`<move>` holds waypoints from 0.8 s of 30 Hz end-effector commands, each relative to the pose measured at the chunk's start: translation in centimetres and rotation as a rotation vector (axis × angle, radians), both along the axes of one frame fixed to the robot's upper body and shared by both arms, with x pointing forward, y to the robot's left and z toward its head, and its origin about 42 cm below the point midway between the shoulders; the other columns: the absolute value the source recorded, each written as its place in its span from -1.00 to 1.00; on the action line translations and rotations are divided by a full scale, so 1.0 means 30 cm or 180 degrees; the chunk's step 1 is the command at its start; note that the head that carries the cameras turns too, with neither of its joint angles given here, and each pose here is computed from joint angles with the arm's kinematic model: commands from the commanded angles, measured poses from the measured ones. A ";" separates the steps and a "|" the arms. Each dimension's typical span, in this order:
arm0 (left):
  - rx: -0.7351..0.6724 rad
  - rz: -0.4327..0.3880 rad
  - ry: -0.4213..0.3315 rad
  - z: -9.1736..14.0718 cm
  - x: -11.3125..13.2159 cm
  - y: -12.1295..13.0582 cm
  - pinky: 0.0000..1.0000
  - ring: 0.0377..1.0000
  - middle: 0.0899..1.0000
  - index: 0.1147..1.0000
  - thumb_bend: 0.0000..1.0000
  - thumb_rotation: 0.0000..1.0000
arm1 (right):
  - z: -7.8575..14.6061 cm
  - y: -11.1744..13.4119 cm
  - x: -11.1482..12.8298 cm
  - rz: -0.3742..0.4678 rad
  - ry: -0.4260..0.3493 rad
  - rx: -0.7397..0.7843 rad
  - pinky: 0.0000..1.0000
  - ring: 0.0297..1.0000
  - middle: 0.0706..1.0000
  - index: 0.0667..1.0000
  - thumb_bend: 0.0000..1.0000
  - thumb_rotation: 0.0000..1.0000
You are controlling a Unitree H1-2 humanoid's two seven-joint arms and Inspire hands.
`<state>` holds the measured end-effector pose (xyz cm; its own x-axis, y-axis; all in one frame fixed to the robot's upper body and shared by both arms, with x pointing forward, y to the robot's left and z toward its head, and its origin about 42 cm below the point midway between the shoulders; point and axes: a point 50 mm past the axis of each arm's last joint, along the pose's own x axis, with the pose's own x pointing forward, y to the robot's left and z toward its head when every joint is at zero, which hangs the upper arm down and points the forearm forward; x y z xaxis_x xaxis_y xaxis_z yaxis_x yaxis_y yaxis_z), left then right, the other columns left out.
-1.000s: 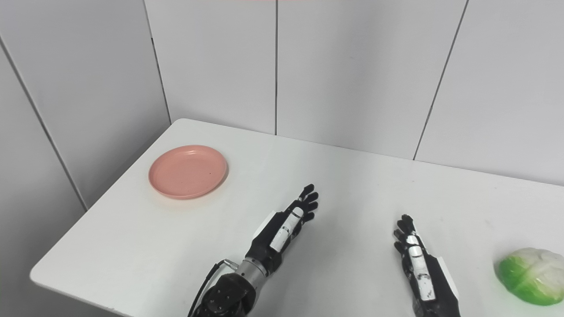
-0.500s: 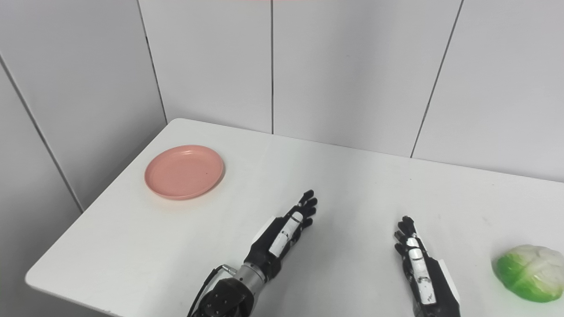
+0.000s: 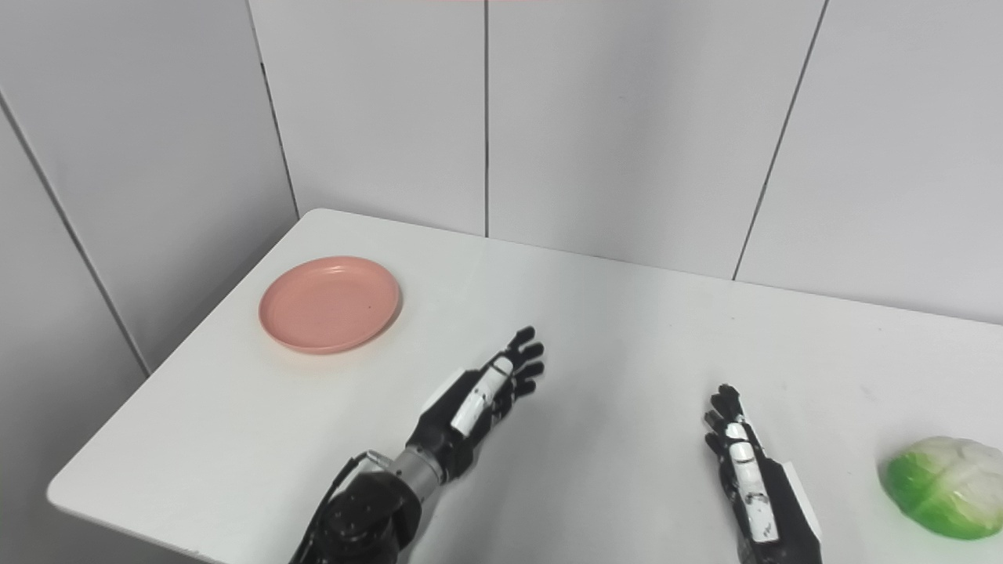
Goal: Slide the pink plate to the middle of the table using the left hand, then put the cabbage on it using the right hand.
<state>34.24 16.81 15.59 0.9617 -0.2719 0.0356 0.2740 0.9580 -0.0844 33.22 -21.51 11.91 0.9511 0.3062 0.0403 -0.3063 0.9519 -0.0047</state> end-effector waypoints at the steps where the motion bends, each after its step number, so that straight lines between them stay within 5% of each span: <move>1: -0.0074 0.0013 -0.0372 0.146 0.060 0.003 0.98 0.92 0.91 0.90 -0.15 1.00 | -0.039 -0.005 -0.011 -0.0030 0.0157 0.0022 1.00 1.00 1.00 1.00 -0.76 1.00; 12: -0.0013 0.0361 -0.0856 0.365 0.161 0.145 0.87 0.77 0.77 0.76 -0.14 1.00 | -0.037 -0.019 -0.008 -0.0024 0.0159 0.0053 1.00 1.00 1.00 1.00 -0.81 1.00; 24: -0.0199 0.1017 -0.0983 0.519 0.293 0.413 0.78 0.79 0.80 0.78 -0.24 1.00 | -0.026 -0.023 -0.018 -0.0041 0.0171 0.0064 1.00 1.00 1.00 1.00 -0.82 1.00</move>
